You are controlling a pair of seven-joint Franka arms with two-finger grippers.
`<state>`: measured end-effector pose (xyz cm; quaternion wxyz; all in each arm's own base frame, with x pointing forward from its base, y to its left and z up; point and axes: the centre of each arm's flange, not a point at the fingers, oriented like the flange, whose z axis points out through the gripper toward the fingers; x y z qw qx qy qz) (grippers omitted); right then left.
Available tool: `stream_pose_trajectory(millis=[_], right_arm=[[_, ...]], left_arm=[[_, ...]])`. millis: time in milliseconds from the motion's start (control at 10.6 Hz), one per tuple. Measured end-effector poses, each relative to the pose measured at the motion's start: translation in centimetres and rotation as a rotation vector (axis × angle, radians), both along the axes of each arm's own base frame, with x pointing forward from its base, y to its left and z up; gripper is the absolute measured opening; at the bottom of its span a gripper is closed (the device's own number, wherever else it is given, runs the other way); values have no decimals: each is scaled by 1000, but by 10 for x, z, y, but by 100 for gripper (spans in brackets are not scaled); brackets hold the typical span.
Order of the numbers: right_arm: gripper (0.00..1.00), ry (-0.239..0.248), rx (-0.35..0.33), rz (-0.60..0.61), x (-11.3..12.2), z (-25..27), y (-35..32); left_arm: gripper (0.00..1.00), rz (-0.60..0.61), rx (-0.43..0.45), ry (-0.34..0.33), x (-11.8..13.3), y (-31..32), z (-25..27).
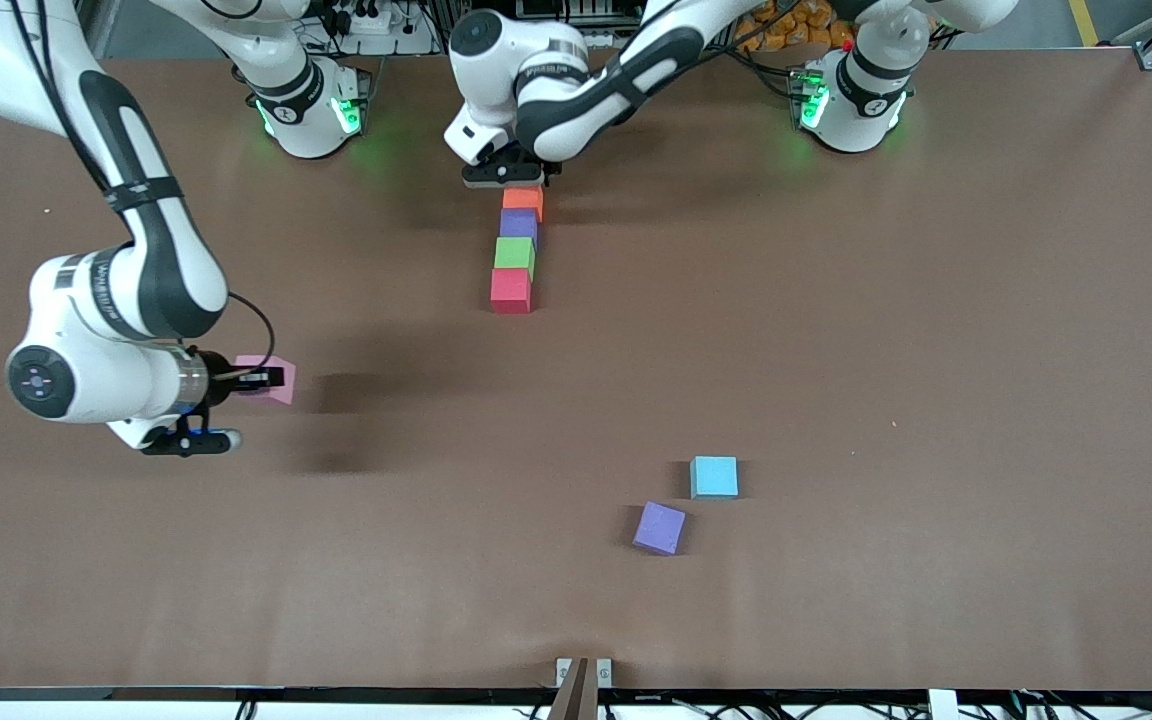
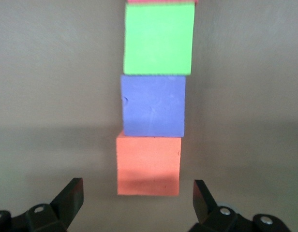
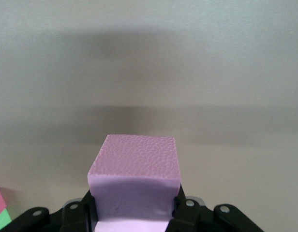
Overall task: Arrange blocks into number 1
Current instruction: 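Lower the orange block beside the purple block and open the left gripper, then retract the left arm while the right gripper carries pink toward red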
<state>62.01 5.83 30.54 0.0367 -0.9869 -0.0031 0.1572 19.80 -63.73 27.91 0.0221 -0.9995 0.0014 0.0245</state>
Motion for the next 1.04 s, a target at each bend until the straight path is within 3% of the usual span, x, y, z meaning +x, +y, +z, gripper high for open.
stream_pose_trajectory(millis=[189,662,1041], right_arm=[[59,3,-7,18,-3,-1,24],[59,-5,-22,47,-20,-2,117],[59,-59,-48,30,-48,-3,214]], left_arm=[[100,47,-14,-26,40,16,42],[100,129,-33,-30,253,150,61],[100,195,-39,-39,372,293,67]])
